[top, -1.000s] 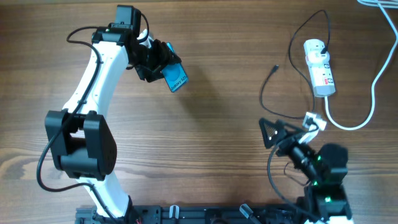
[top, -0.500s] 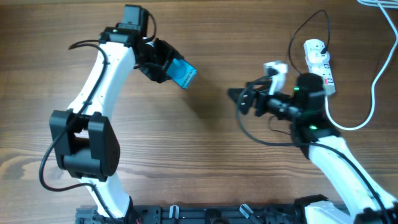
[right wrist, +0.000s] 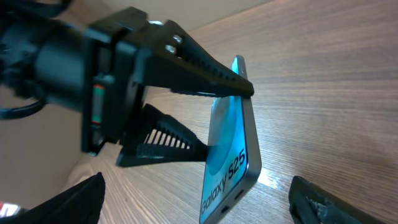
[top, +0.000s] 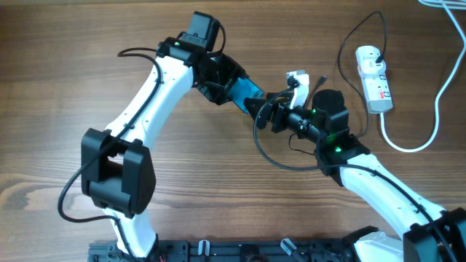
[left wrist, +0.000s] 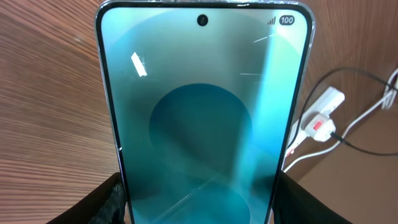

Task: Plug charger to phone and switch on socket
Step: 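Bring the right gripper to the phone and grasp its edge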

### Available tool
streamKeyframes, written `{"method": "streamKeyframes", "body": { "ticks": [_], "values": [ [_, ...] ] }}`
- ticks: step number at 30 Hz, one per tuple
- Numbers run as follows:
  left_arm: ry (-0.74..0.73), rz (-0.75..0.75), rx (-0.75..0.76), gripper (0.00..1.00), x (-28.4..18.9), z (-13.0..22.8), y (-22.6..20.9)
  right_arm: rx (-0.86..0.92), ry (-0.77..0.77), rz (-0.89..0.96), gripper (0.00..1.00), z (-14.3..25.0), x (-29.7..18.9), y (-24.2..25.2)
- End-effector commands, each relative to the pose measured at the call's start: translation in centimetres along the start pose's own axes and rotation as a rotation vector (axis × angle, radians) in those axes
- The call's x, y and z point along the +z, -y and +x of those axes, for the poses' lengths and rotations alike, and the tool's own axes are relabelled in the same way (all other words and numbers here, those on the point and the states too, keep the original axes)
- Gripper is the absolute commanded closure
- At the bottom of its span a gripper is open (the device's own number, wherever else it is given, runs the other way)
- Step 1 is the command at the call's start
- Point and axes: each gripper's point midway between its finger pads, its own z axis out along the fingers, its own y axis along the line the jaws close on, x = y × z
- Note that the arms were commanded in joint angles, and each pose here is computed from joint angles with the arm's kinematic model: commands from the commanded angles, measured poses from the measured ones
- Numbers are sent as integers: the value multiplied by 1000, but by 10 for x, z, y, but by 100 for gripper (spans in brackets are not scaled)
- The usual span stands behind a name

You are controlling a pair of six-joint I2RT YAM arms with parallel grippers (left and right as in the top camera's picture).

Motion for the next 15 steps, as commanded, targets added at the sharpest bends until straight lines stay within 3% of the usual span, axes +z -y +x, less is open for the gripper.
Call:
{"method": "streamKeyframes", "body": {
  "ticks": [1,6,9,15],
  "values": [
    [-25,84,34,50,-15,19,26,60,11,38,9,-2,6,9],
    [-77,106,36,50,-16,28,29,82,12,38,16,-2,7,9],
    [-117,131,45,52,-17,35,34,124,31,71,28,-4,6,15],
    [-161,165,36,54,-19,42,42,160,43,80,31,-6,6,17]
  ]
}}
